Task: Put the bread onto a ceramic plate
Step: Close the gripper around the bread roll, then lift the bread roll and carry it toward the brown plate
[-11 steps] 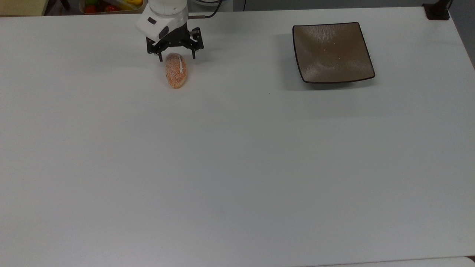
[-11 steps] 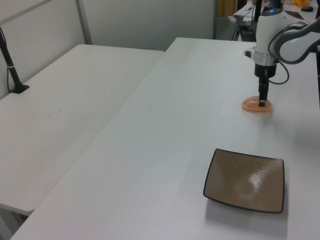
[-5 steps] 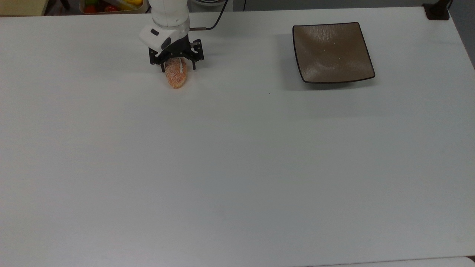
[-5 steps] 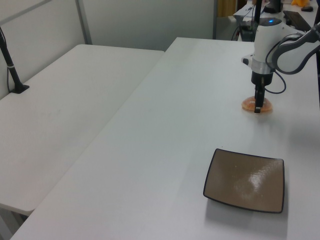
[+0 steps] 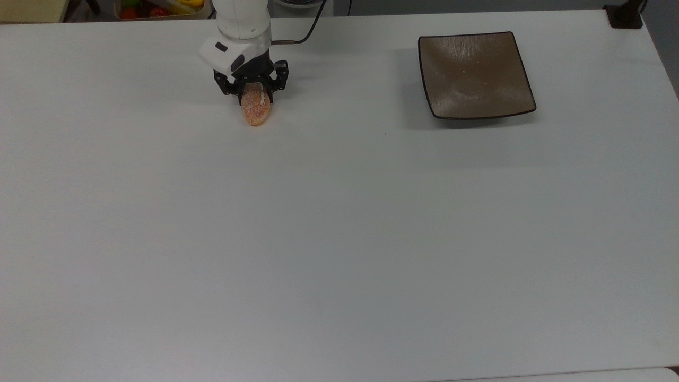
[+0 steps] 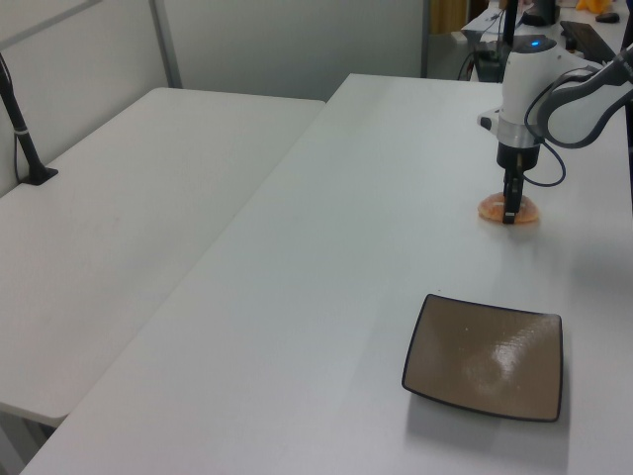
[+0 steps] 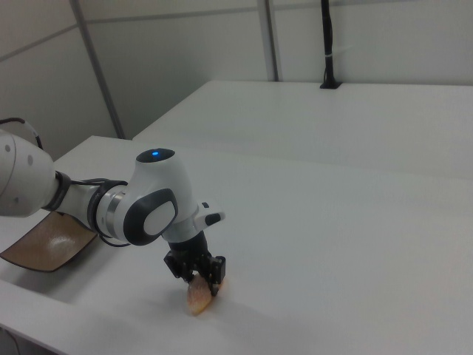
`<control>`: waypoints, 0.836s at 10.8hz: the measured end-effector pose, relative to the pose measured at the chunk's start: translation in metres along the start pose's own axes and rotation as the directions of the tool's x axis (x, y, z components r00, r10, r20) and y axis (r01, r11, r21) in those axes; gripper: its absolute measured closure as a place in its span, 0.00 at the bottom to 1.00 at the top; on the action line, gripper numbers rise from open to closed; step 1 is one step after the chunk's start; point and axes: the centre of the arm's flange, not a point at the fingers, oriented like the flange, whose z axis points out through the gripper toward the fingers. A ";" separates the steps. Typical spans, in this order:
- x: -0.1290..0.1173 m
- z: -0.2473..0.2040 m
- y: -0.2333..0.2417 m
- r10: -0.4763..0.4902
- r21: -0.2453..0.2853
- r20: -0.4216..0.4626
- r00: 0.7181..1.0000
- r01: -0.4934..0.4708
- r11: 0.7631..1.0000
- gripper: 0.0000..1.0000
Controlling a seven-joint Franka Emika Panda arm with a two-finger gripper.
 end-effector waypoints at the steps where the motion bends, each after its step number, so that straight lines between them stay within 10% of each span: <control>1: 0.000 -0.001 0.000 0.000 0.000 0.001 1.000 0.000 1.000 0.57; 2: 0.000 -0.003 0.001 0.001 0.002 0.011 1.000 -0.001 1.000 0.70; 9: 0.025 -0.126 -0.011 -0.029 0.015 0.102 0.994 0.028 0.999 0.74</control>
